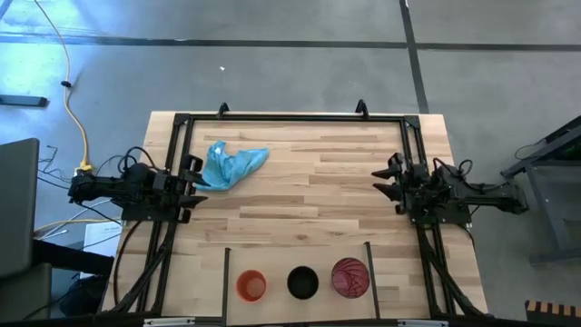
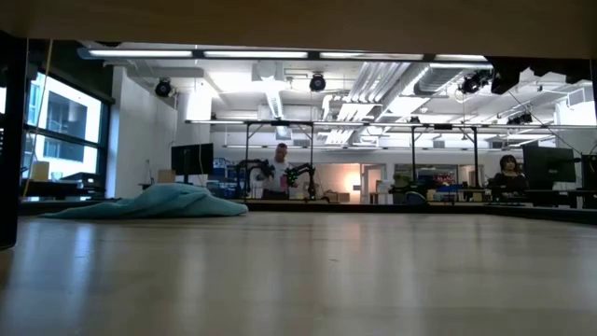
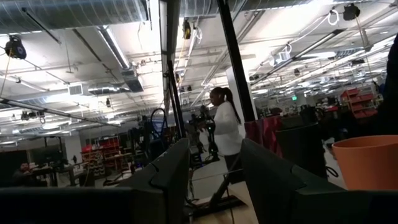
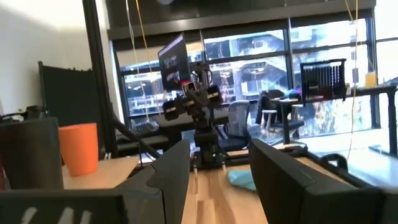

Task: Stack small to large cups/mugs on shelf
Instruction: Return to Home Position

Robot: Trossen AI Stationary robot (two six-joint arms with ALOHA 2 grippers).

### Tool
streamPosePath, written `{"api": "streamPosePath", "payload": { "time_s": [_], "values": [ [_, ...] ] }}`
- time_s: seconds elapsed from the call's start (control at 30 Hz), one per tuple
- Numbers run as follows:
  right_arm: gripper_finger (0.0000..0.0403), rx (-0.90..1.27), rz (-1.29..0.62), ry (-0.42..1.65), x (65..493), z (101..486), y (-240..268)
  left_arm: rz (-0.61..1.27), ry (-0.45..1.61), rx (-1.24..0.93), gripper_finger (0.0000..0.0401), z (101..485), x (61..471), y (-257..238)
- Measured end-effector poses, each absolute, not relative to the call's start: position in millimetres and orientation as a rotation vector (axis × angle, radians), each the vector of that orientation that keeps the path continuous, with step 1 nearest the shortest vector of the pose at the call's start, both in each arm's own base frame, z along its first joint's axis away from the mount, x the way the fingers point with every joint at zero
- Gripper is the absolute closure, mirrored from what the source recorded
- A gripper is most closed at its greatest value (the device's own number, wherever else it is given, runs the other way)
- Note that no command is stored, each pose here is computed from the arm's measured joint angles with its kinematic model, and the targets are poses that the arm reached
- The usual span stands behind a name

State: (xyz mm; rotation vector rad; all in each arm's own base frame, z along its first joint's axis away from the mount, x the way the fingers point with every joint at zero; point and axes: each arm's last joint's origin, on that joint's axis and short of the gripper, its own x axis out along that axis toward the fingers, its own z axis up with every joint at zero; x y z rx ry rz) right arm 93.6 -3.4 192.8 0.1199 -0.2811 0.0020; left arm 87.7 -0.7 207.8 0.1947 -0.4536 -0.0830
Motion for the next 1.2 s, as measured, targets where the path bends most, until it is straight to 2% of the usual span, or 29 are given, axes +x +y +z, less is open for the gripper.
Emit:
{"api": "streamPosePath", "payload": {
  "time_s": [0.8, 1.2],
  "values": [
    [0.0245, 0.066, -0.005, -0.278, 94, 193, -3, -0.067, -0.386, 0.16, 0.0267, 202, 90, 0],
    [0.0245, 0.042, -0.009, -0.243, 95, 189, -3, -0.059, -0.224, 0.074, 0.0267, 187, 95, 1]
  ]
}}
